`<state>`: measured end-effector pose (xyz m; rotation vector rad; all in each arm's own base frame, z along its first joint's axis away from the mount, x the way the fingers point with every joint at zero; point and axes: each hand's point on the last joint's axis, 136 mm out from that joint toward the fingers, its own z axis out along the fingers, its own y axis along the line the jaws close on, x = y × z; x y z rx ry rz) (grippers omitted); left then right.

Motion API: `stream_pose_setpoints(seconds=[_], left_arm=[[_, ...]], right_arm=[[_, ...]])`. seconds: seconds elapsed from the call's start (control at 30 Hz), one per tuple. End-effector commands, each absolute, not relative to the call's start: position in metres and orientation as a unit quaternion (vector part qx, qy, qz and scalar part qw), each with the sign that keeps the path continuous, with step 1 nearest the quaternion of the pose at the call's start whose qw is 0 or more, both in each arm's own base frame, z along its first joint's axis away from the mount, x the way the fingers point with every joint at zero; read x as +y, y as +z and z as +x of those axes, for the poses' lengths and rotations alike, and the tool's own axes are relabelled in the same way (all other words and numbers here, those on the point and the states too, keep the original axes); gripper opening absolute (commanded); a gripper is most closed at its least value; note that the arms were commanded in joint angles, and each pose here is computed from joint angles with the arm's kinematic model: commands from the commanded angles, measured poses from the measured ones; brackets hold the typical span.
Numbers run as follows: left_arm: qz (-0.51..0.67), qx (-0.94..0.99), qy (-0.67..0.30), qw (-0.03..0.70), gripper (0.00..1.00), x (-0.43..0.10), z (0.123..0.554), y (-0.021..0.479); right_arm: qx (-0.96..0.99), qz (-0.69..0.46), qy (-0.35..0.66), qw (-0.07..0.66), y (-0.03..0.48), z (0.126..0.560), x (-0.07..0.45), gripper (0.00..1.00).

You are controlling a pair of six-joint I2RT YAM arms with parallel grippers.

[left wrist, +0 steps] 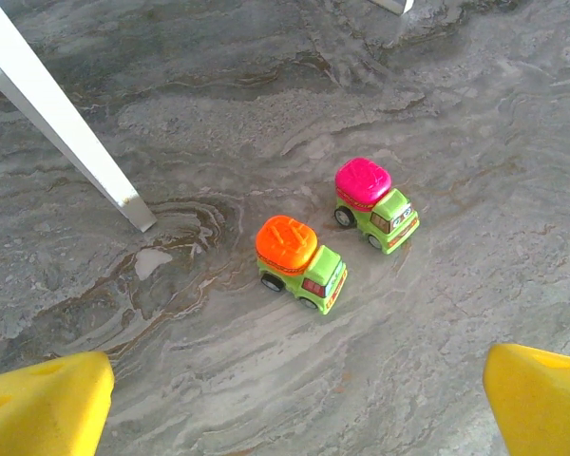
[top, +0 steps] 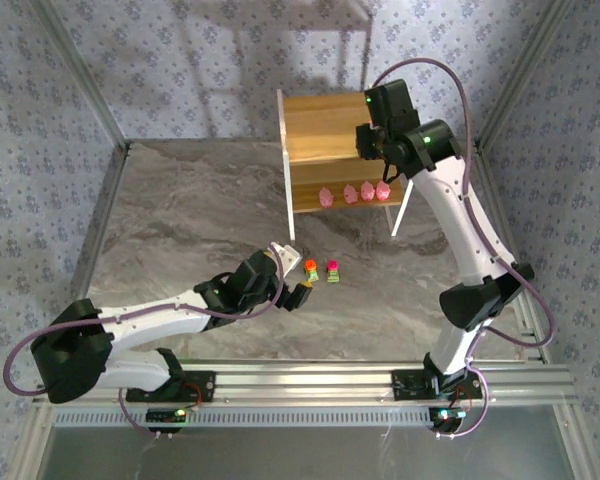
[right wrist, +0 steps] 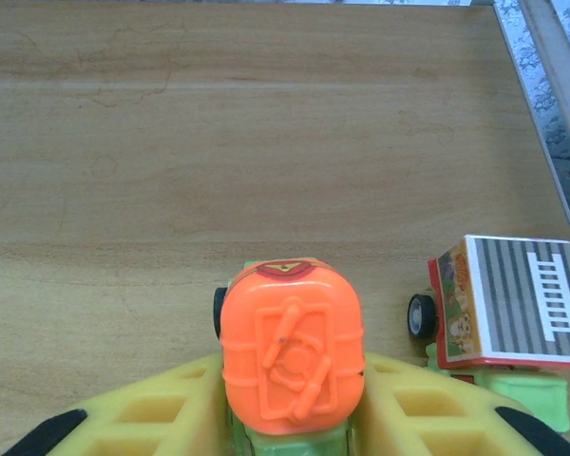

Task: Place and organize the plastic toys onto the shelf

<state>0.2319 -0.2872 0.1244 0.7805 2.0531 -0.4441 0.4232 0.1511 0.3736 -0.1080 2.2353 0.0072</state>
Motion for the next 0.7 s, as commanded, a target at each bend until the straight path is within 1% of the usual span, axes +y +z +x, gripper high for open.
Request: stream_pose_setpoints(seconds=[0.0, 0.67], left_arm=[[0.312, 0.81, -0.187, 0.459, 1.0, -0.294, 0.235, 0.148], [0.312, 0.81, -0.187, 0.46, 1.0, -0.294, 0.235, 0.149]], right_arm=[[0.902, -0.051, 0.0, 0.429, 0.37, 0.426, 0.151, 0.36], [0.907, -0.05, -0.006, 0.419, 0.359, 0.427, 0.15, 0.38]])
